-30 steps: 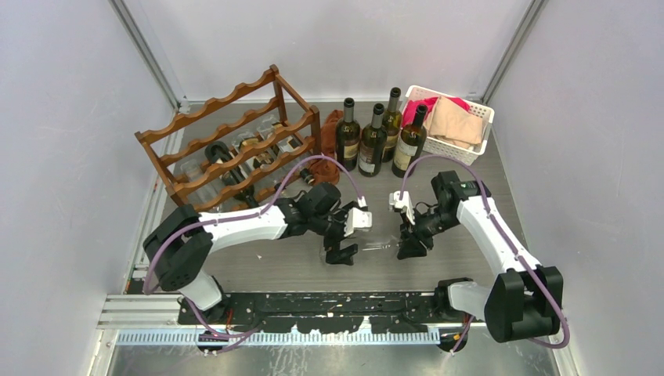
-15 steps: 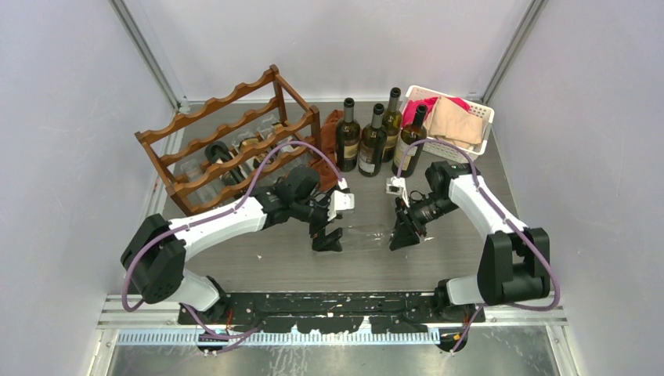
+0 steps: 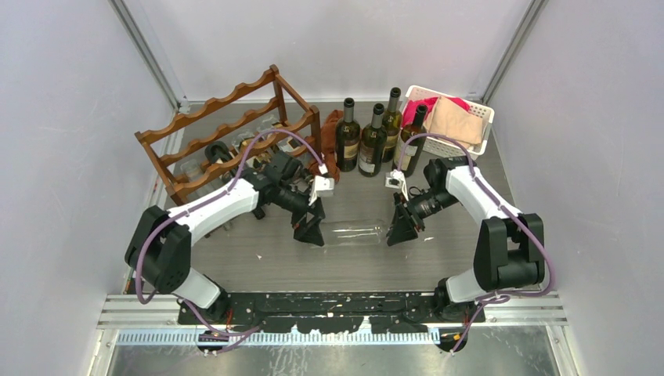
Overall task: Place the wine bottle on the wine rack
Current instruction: Pick up the wine bottle from the center of the board.
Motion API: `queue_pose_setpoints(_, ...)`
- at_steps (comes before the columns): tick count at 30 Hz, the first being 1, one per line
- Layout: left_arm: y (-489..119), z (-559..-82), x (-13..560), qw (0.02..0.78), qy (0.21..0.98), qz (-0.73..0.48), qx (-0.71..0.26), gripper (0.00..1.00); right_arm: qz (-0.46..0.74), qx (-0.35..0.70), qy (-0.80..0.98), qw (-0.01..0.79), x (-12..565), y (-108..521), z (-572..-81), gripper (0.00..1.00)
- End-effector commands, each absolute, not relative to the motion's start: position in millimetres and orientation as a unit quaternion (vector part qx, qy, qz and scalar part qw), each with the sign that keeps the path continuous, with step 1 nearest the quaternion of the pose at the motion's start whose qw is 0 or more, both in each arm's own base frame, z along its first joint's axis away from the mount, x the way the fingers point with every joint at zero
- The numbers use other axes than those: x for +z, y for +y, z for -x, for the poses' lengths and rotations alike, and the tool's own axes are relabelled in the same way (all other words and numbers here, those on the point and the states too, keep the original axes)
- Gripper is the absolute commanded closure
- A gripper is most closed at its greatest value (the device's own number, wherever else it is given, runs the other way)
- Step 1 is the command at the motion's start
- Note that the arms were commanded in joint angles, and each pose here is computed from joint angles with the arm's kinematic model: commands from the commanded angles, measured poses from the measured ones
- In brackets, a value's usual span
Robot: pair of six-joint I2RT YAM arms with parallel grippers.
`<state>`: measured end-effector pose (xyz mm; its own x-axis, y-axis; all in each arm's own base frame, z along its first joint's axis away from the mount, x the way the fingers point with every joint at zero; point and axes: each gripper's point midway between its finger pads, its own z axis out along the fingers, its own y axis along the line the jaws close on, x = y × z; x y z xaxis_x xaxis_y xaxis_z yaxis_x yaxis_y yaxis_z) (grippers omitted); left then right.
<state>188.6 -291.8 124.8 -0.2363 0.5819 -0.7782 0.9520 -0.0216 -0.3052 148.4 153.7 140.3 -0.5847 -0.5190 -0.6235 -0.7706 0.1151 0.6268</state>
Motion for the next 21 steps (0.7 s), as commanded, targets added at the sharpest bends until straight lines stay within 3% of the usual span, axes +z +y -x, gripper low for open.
queue_pose_setpoints(1, -289, -205, 138, 0.247, 0.646, -0.584, -0.426, 0.00, 0.459, 0.511, 0.707, 0.167, 171, 160, -138, 0.99)
queue_pose_setpoints(11, -272, -200, 87, 0.210, 0.651, -0.624, -0.377, 0.00, 0.495, 0.470, 0.696, 0.221, 185, 153, -136, 0.99)
queue_pose_setpoints(21, -242, -218, 81, 0.218, 0.680, -0.647, -0.266, 0.00, 0.505, 0.453, 0.697, 0.229, 185, 142, -126, 0.99)
